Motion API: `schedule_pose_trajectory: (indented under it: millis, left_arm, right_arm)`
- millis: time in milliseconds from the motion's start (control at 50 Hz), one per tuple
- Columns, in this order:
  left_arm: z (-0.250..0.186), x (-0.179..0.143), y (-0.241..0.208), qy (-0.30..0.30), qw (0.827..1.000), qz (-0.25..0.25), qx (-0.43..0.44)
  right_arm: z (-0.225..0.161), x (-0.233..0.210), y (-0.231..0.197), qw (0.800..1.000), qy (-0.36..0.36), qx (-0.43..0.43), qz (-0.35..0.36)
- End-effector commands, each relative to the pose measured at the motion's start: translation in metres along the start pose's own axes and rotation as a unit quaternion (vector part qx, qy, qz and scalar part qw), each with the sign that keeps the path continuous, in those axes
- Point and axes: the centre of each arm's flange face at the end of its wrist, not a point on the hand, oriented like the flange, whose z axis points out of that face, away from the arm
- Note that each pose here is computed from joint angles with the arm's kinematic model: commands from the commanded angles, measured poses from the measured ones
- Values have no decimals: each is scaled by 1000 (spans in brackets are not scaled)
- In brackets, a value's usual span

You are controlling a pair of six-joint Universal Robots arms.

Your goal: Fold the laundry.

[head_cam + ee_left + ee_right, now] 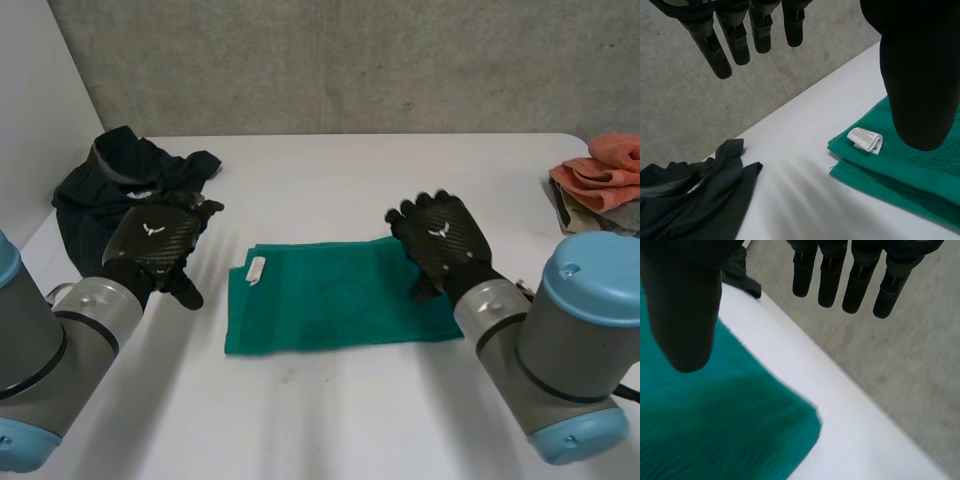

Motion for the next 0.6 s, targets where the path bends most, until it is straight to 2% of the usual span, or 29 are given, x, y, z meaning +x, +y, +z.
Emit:
schedule_pose_trajectory:
  millis: [20, 340, 440, 500, 600]
  left_arm:
    - [-3, 9, 0, 16, 1000, -19, -1]
    - [-6, 21, 0, 31, 999, -20, 0]
    - [-7, 21, 3, 31, 999, -21, -6]
    - [-7, 20, 2, 30, 999, -20, -4]
    - [-8, 16, 0, 22, 1000, -21, 1]
  right_arm:
    - [-10, 23, 35, 991, -19, -87, 100]
    - [-1, 29, 85, 985, -18, -139, 98]
    - [7, 43, 93, 985, 10, -143, 95]
    - [7, 55, 88, 987, 42, -132, 87]
    - [7, 81, 45, 990, 118, -63, 39]
